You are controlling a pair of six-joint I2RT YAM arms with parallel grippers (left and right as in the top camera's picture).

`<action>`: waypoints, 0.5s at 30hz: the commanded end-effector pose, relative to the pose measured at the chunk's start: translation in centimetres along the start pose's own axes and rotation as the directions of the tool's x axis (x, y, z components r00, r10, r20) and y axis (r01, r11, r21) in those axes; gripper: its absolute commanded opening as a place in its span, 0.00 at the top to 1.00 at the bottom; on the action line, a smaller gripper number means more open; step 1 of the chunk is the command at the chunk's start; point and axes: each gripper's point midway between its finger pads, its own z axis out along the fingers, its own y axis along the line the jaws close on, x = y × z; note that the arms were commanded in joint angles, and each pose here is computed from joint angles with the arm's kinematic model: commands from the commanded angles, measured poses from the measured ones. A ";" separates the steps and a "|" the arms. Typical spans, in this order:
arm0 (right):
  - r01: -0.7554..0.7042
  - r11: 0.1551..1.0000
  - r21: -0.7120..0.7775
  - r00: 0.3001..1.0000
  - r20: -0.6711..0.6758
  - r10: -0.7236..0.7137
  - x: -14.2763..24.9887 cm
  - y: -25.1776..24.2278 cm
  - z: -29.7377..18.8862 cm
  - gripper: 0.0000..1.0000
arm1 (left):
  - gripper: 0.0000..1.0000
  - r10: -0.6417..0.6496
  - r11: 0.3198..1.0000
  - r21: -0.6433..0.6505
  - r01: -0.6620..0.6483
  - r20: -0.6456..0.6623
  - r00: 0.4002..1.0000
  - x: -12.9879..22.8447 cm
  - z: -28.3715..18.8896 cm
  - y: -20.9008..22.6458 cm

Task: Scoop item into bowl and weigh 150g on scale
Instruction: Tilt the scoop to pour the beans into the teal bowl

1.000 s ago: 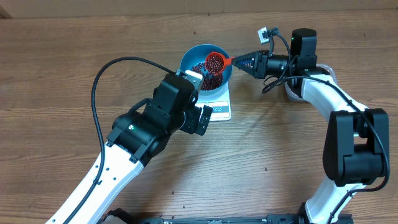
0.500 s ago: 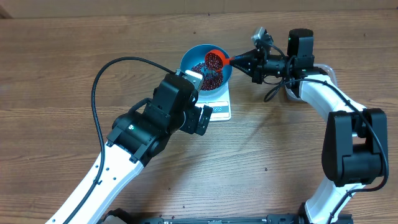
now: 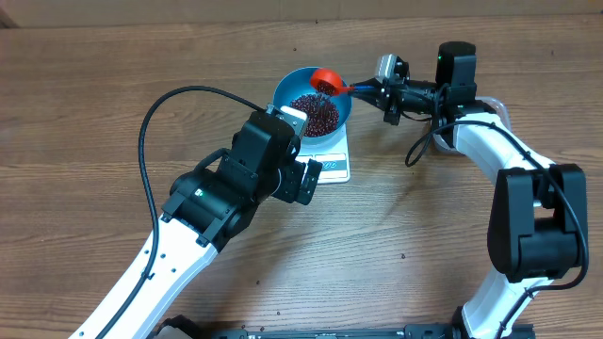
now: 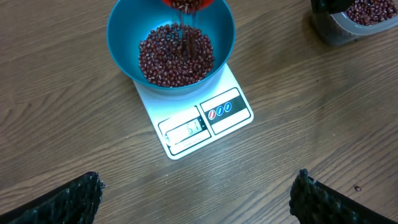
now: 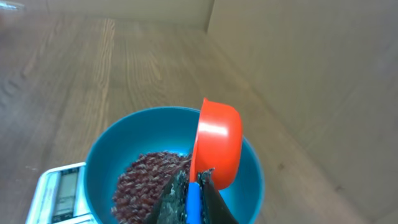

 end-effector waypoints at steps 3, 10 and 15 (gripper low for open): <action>0.127 0.992 0.019 0.991 0.040 -0.128 -1.5 -0.6 0.1 0.96 | 0.01 0.002 1.000 0.007 -0.002 -0.001 1.000 -0.1 0.1 -0.1; 0.119 0.993 0.015 0.992 0.038 -0.119 -1.4 -0.6 0.2 0.96 | 0.00 0.002 1.000 0.007 -0.002 -0.001 1.000 -0.1 0.1 -0.1; 0.079 0.997 -0.007 0.996 0.039 -0.078 -1.2 0.0 0.2 0.96 | 0.01 0.002 1.000 0.007 -0.002 -0.001 1.000 -0.1 0.1 -0.1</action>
